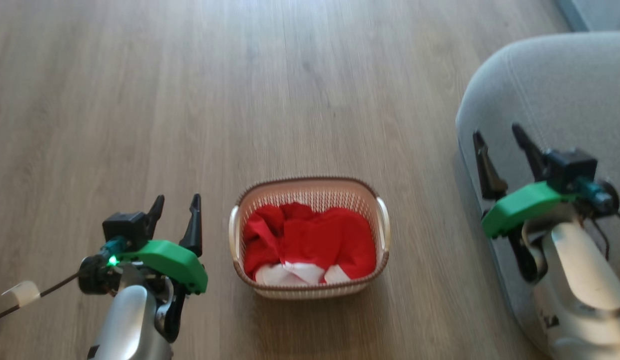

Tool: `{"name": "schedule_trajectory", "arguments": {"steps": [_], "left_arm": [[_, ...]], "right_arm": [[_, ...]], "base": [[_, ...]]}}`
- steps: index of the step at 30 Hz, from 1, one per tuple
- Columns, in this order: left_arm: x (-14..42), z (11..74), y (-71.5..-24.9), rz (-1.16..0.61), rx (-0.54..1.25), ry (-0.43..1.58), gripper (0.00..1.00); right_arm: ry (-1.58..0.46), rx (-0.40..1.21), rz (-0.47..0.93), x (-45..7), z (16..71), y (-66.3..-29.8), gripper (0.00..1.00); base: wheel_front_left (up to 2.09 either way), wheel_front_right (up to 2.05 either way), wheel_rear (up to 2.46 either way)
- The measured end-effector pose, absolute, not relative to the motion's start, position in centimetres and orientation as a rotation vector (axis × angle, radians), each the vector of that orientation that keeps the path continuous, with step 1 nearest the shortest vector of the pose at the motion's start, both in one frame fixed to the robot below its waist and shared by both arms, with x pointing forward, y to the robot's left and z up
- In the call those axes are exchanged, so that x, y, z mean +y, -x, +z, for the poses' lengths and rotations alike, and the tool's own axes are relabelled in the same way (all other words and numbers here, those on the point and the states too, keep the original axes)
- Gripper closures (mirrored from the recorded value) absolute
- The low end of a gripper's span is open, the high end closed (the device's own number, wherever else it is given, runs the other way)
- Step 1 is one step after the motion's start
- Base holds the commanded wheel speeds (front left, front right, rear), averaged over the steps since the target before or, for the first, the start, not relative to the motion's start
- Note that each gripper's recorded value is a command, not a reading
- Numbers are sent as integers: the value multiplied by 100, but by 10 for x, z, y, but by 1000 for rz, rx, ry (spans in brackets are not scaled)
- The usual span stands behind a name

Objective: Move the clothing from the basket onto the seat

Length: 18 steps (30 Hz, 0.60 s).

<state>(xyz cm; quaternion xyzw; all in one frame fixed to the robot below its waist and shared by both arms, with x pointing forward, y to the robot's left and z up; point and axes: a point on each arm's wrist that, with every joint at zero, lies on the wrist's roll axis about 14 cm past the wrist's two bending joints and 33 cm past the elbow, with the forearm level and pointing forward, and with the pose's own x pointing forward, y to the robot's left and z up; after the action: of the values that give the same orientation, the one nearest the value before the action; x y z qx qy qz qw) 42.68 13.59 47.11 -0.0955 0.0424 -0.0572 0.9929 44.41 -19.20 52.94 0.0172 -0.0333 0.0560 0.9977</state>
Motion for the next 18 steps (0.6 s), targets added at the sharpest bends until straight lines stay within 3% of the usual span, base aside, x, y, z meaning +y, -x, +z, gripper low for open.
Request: {"name": "schedule_trajectory", "arguments": {"steps": [18], "left_arm": [[85, 401, -474, -221, 252, 233, 0]], "right_arm": [[-28, -118, 96, -200, 526, -502, 0]], "base": [[0, 0, 0]]}}
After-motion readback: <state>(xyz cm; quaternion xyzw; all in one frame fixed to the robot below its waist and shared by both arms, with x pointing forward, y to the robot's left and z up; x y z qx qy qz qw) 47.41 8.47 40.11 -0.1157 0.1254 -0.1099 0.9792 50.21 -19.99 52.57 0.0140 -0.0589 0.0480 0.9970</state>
